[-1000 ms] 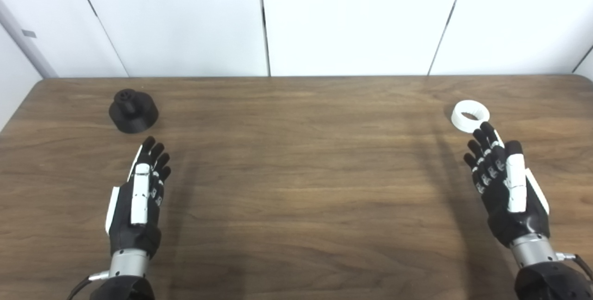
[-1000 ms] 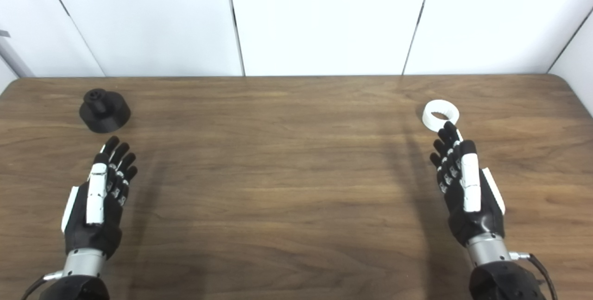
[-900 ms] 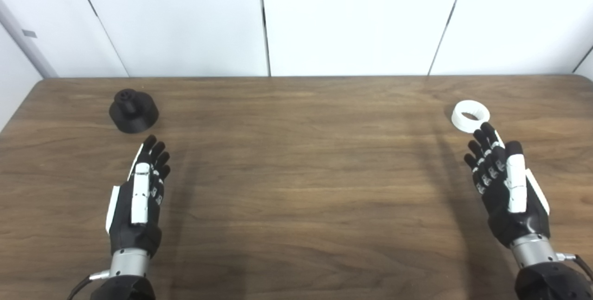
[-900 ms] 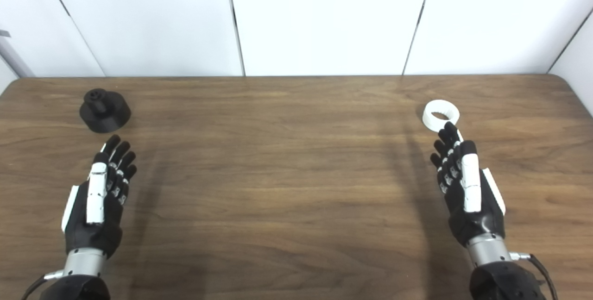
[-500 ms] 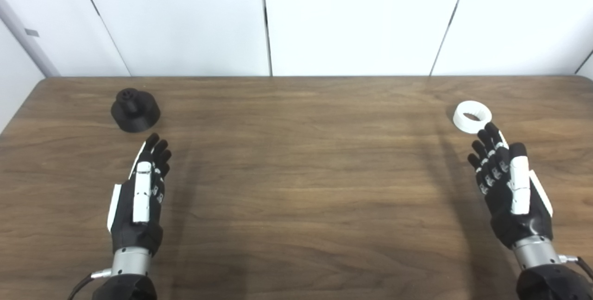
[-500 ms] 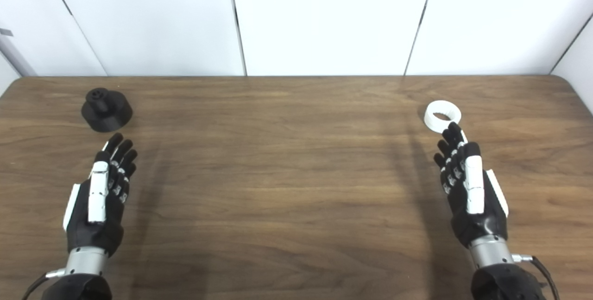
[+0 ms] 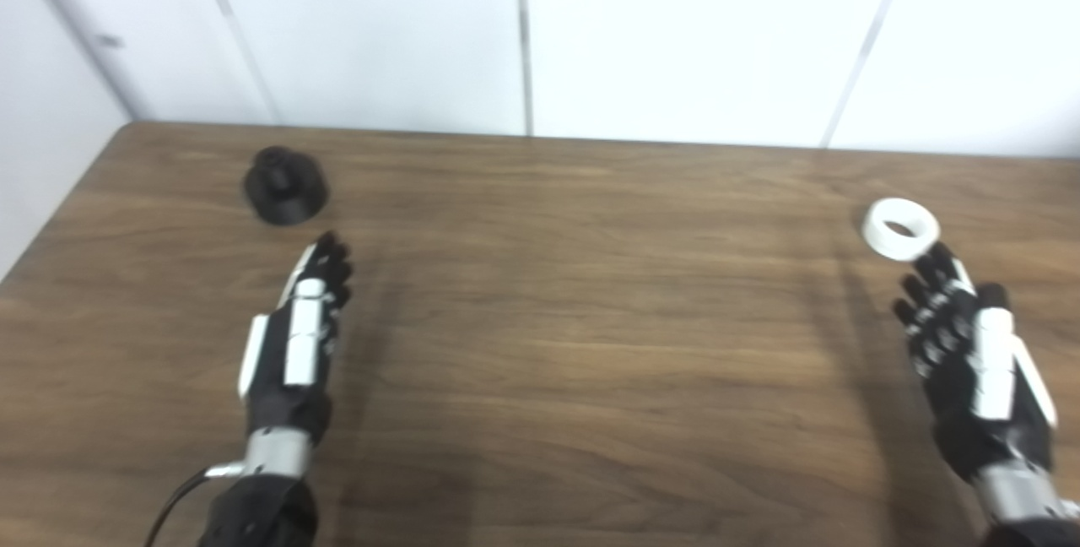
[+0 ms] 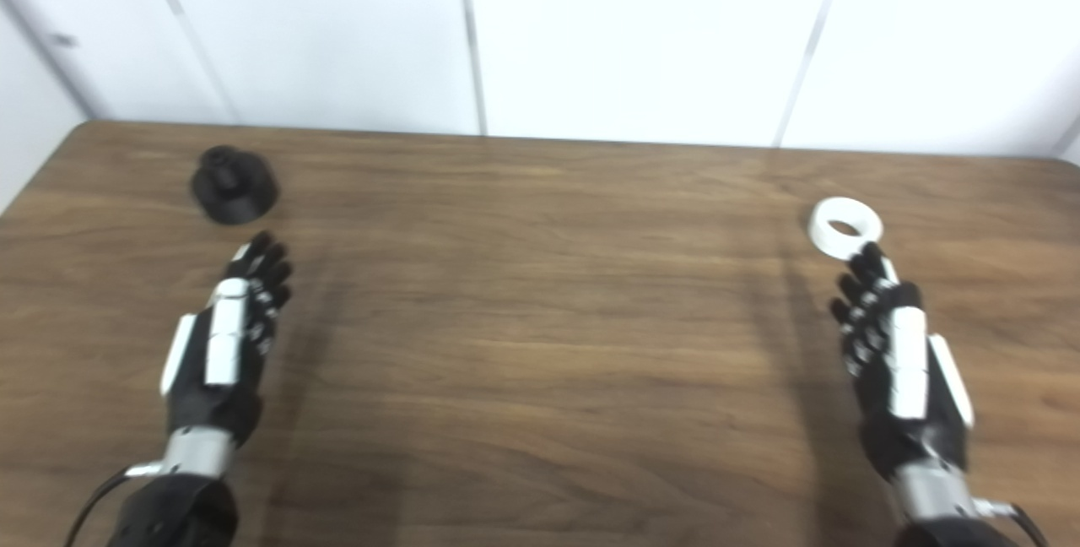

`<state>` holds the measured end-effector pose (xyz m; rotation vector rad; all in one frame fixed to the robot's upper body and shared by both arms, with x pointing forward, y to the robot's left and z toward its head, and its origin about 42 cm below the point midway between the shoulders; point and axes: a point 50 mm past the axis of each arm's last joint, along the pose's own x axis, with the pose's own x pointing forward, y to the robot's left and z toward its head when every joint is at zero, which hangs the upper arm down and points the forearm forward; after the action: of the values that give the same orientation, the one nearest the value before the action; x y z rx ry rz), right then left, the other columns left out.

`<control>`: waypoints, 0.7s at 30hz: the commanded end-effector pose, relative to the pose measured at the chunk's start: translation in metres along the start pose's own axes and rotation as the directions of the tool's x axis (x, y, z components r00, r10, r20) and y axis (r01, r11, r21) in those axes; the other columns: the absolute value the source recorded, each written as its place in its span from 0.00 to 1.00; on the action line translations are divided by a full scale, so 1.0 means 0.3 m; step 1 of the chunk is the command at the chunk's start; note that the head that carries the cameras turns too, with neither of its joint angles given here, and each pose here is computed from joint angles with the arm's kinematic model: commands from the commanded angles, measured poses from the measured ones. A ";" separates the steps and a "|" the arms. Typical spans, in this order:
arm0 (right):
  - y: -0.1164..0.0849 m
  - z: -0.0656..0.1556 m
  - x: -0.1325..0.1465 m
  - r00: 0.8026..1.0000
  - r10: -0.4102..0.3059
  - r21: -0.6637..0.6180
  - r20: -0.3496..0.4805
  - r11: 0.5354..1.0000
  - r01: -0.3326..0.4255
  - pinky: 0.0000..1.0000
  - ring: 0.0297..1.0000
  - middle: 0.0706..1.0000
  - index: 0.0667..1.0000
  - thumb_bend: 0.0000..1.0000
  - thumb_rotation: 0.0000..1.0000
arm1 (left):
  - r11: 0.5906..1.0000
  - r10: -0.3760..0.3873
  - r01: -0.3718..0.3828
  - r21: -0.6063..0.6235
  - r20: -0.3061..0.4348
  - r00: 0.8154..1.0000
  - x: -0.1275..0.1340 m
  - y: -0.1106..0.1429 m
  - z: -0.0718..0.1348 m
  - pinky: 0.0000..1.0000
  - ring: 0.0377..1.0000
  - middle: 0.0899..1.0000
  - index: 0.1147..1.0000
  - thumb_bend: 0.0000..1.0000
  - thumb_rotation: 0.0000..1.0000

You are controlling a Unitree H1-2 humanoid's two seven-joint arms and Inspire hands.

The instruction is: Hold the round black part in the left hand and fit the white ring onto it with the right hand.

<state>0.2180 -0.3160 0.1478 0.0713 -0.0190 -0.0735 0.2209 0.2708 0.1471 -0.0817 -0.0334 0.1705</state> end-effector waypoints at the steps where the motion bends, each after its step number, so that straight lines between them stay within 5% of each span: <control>1: -0.040 0.006 -0.044 1.000 0.018 -0.031 0.025 0.999 -0.018 1.00 1.00 1.00 1.00 0.54 1.00 | 1.000 0.013 -0.013 0.009 0.023 1.000 -0.044 -0.004 -0.017 0.97 0.94 0.93 0.92 0.47 0.87; 10: -0.056 -0.012 -0.037 1.000 0.007 -0.045 0.020 0.999 -0.006 1.00 1.00 1.00 1.00 0.60 1.00 | 1.000 0.016 -0.017 0.019 0.017 1.000 -0.055 -0.055 -0.067 0.93 0.91 0.92 0.92 0.42 0.87; 21: -0.078 -0.040 -0.031 1.000 -0.012 -0.054 0.026 0.998 0.014 0.94 0.95 0.94 0.90 0.55 1.00 | 1.000 0.009 -0.009 0.019 0.024 1.000 -0.055 -0.079 -0.116 0.95 0.94 0.94 0.93 0.36 0.91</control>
<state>0.2002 -0.3361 0.1231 0.0285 0.0243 -0.1046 0.2218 0.2479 0.1157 -0.0510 -0.0343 0.1632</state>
